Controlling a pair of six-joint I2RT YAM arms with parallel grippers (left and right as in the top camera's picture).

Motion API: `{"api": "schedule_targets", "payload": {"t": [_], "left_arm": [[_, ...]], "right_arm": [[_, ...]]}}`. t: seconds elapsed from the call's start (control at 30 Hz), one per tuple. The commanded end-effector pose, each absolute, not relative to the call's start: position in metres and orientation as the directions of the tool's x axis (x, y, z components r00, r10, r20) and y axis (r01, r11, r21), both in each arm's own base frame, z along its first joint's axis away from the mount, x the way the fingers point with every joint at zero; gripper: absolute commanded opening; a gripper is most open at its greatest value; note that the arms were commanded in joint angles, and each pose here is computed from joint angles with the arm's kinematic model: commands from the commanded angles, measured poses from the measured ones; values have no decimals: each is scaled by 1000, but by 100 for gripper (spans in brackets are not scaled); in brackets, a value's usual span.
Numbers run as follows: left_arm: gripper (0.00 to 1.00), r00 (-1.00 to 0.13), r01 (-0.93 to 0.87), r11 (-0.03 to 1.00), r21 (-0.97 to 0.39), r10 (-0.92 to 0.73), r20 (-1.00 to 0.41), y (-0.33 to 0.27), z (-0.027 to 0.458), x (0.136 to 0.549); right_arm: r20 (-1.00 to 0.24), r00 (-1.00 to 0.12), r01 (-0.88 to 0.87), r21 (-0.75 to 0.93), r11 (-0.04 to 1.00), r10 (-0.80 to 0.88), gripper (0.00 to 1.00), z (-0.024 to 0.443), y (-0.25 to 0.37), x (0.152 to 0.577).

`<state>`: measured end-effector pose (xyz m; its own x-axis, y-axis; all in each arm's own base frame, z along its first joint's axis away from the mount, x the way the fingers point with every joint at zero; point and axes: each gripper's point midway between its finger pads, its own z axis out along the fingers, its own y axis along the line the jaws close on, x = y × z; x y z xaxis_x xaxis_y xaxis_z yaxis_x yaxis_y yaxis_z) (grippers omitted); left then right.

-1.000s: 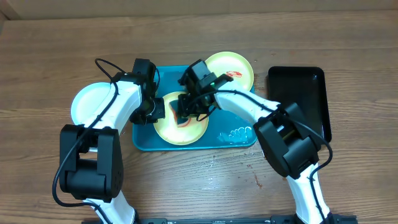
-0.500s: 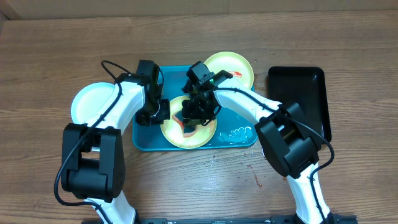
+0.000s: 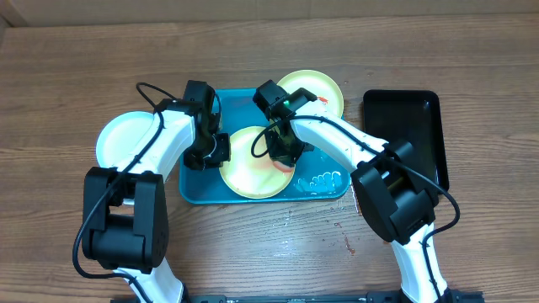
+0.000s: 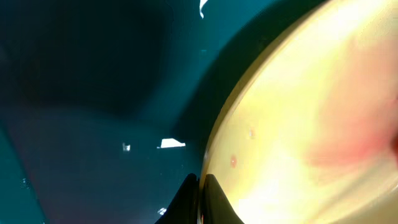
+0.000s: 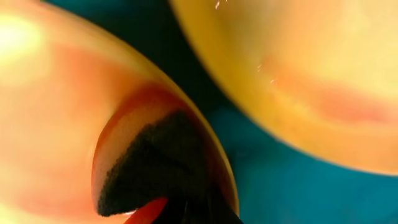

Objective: Clean dirty plates on tray and stack at the side
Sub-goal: 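Scrub the yellow plate's red smear with the right-held sponge, left holding rim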

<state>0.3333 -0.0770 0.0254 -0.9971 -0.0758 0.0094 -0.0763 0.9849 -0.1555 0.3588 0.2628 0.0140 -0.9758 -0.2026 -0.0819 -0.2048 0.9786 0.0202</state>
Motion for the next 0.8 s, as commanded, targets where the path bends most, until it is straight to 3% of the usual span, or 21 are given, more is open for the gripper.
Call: {"api": "schedule_targets", "payload": {"t": [0.0, 0.2, 0.47, 0.77], "left_arm": [[4, -997, -80, 990, -118, -80, 4, -65, 25, 336], [4, -997, -80, 990, -118, -80, 5, -65, 25, 336], [4, -997, -72, 990, -125, -72, 9, -66, 25, 335], [4, -997, -72, 989, -131, -71, 12, -67, 25, 335]], "right_arm": [[-149, -972, -181, -13, 983, -181, 4, 20, 257, 376], [-120, -973, -225, 273, 935, -199, 4, 9, 312, 369], [-16, -969, -226, 460, 859, -246, 4, -14, 343, 349], [-39, -921, -317, 654, 687, -387, 4, 6, 383, 324]]}}
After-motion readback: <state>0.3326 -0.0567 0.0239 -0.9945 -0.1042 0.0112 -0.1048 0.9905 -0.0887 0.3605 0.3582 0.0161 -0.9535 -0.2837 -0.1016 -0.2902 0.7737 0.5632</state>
